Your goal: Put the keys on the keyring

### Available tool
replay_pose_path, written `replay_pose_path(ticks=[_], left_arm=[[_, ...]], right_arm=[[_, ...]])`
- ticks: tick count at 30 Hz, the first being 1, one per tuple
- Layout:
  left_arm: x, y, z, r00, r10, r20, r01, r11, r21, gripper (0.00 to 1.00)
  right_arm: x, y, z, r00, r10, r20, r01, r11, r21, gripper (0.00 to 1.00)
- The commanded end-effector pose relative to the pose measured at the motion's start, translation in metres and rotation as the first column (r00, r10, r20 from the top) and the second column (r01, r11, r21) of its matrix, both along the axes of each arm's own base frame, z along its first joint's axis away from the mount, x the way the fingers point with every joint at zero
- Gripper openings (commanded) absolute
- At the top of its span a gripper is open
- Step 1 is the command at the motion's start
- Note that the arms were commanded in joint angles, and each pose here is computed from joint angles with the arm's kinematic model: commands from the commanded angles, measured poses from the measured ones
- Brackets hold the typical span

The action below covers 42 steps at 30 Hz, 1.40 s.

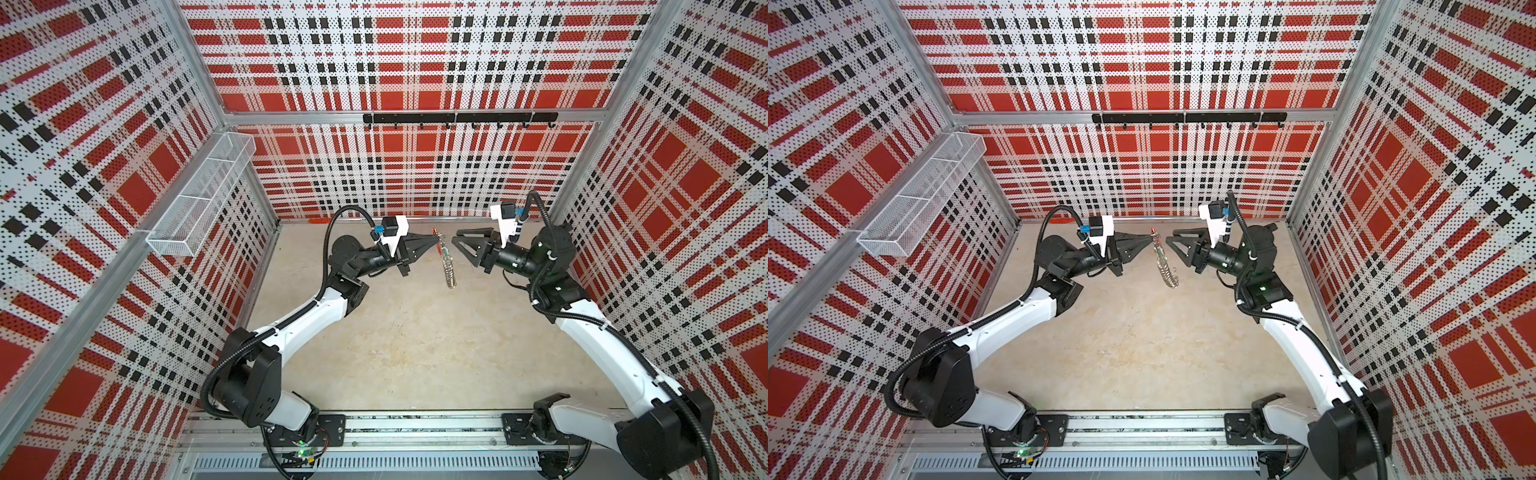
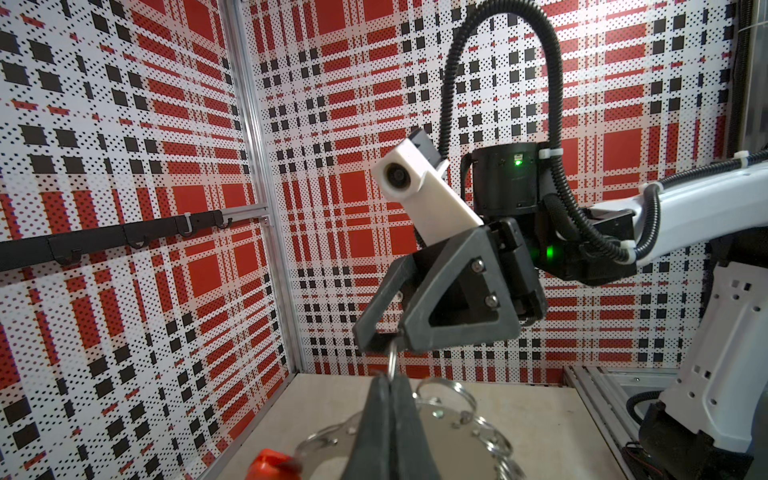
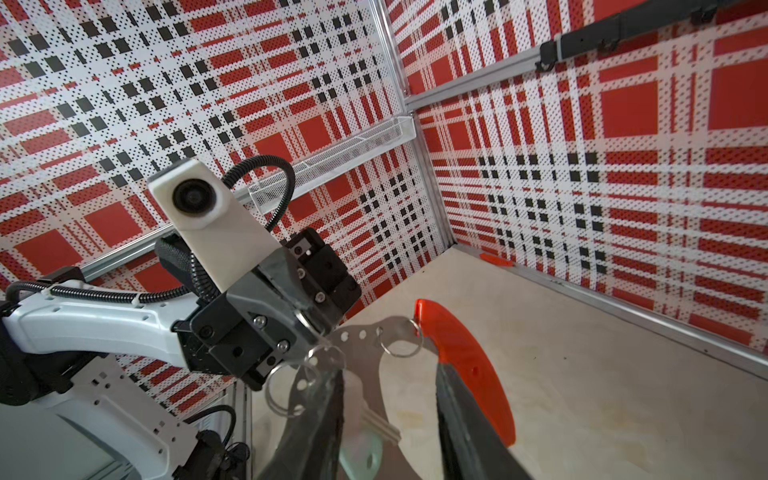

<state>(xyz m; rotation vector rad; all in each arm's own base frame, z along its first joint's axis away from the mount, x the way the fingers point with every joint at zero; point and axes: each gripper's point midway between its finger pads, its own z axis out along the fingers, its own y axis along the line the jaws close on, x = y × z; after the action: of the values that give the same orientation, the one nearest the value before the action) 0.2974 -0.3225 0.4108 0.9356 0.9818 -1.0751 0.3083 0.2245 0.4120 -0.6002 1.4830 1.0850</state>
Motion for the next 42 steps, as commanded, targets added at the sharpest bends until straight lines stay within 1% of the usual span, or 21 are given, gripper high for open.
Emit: replay_pose_path(ticks=[1, 6, 11, 17, 26, 35, 39, 42], left_arm=[[-0.007, -0.001, 0.008, 0.999, -0.02, 0.034, 0.021, 0.999, -0.031, 0.0], [-0.006, -0.004, 0.008, 0.999, -0.027, 0.027, 0.028, 0.999, -0.036, 0.0], [-0.007, -0.005, 0.009, 0.999, -0.033, 0.024, 0.034, 0.999, -0.039, 0.0], [-0.008, -0.006, 0.009, 0.999, -0.04, 0.026, 0.041, 0.998, -0.038, 0.0], [-0.007, -0.009, 0.009, 0.999, -0.047, 0.02, 0.047, 0.998, -0.037, 0.0], [-0.006, -0.01, 0.008, 0.999, -0.047, 0.016, 0.048, 0.998, -0.038, 0.0], [-0.006, -0.01, 0.009, 0.999, -0.046, 0.019, 0.046, 0.998, -0.039, 0.0], [-0.005, -0.009, 0.009, 0.999, -0.046, 0.017, 0.047, 0.998, -0.039, 0.0]], right_arm=[[-0.005, -0.003, 0.015, 0.998, -0.01, 0.065, 0.011, 1.0, -0.002, 0.36], [-0.013, 0.009, 0.022, 0.994, 0.067, 0.089, -0.069, 0.997, 0.022, 0.29], [-0.011, 0.019, 0.02, 0.992, 0.092, 0.087, -0.093, 0.996, 0.014, 0.24], [-0.01, 0.024, 0.018, 0.991, 0.109, 0.083, -0.11, 0.994, 0.011, 0.22], [-0.013, 0.028, 0.018, 0.988, 0.131, 0.088, -0.132, 0.991, 0.006, 0.22], [-0.019, 0.029, 0.019, 0.984, 0.151, 0.099, -0.153, 0.988, 0.011, 0.28], [-0.021, 0.03, 0.018, 0.982, 0.154, 0.106, -0.157, 0.988, 0.015, 0.34], [-0.02, 0.03, 0.017, 0.983, 0.153, 0.103, -0.155, 0.988, 0.014, 0.35]])
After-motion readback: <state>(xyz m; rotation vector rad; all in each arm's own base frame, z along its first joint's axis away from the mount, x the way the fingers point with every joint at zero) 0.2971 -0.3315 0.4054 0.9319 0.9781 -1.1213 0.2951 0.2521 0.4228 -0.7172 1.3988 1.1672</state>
